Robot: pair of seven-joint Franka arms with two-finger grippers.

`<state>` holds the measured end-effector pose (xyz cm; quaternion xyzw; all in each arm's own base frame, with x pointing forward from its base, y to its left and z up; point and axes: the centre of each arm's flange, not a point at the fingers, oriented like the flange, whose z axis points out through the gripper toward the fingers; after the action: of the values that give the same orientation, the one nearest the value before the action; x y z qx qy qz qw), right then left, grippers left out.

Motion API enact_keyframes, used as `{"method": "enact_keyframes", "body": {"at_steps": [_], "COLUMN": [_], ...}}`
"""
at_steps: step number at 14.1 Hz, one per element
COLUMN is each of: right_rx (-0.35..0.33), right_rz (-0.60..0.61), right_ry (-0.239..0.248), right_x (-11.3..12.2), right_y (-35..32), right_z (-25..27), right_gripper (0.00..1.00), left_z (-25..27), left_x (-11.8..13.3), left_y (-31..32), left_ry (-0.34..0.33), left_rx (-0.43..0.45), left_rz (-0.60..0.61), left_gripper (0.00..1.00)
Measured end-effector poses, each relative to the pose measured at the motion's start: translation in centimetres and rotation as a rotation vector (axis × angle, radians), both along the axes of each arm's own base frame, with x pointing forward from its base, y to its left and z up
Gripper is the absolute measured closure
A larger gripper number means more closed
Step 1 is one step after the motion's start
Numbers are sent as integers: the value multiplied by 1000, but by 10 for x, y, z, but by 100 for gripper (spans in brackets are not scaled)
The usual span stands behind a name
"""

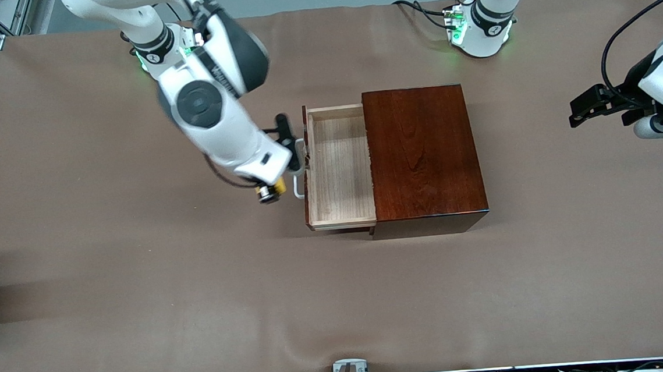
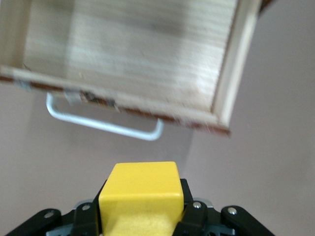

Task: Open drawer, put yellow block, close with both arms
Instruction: 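Carry the yellow cube over the open drawer with the right gripper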

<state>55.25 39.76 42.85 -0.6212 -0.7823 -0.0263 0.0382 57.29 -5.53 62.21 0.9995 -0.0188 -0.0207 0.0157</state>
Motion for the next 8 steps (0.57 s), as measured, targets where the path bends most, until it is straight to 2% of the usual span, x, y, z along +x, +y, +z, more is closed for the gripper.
{"method": "enact_keyframes", "body": {"at_steps": [4, 8], "right_rx": [-10, -11], "right_rz": [45, -1], "right_ry": [12, 12], "right_x": [-23, -40], "right_y": [50, 83], "right_z": [-19, -44], "right_gripper": [44, 44], "left_z": [0, 1], "left_x": [2, 2], "left_y": [0, 3], "left_ry": [-12, -17], "left_rx": [2, 3], "left_rz": [1, 17], "left_gripper": [0, 0]}}
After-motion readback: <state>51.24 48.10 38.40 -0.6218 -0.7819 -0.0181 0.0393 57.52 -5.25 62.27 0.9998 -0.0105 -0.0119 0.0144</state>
